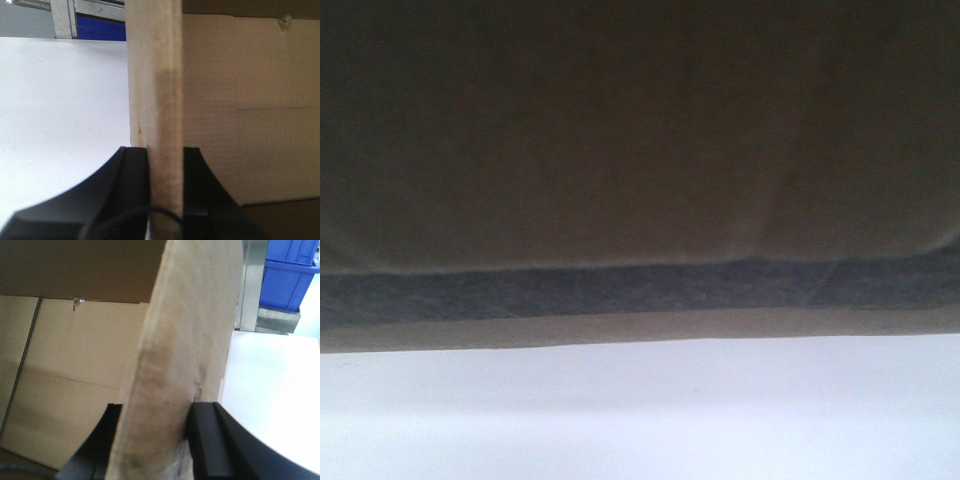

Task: Grab box from left shelf to table start
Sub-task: 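Lower the held box onto the white table surface with both grippers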

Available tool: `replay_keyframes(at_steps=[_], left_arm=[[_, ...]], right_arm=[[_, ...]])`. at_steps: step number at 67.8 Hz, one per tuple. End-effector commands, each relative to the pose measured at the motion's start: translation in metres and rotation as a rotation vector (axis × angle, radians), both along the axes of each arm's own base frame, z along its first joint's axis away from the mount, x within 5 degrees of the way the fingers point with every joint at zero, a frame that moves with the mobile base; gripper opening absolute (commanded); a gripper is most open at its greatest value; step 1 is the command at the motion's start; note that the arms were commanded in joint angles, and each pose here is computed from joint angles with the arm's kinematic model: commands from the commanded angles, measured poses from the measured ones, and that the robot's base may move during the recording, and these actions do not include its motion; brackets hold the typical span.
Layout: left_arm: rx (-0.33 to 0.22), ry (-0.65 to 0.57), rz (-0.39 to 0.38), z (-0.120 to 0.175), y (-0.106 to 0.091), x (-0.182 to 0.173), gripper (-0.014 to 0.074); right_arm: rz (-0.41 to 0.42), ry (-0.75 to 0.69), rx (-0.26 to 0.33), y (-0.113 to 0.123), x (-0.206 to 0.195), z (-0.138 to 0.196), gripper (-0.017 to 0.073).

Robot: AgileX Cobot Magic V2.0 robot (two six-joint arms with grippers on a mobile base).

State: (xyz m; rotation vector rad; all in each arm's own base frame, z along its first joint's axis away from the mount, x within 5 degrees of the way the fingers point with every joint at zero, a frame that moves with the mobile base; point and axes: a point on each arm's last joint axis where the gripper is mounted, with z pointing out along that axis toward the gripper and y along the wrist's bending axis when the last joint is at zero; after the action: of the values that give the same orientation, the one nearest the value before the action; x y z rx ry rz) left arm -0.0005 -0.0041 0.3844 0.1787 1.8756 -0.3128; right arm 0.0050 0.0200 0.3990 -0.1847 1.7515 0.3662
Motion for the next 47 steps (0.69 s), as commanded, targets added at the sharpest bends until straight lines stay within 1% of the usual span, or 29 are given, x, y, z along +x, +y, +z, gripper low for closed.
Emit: replay_keyframes(at_steps=[1,47], left_arm=[[-0.066,-0.164,-0.014,0.0232,-0.0014,0.0009,-0.0099],[-0.066,-0.164,-0.014,0.0232,-0.0014,0.0009,-0.0099]], right_arm=[[-0.041,-0.172,0.028,-0.0031,0.0019,0.022,0.0057],[-0.041,-0.172,0.028,-0.0031,0.0019,0.022,0.0057]])
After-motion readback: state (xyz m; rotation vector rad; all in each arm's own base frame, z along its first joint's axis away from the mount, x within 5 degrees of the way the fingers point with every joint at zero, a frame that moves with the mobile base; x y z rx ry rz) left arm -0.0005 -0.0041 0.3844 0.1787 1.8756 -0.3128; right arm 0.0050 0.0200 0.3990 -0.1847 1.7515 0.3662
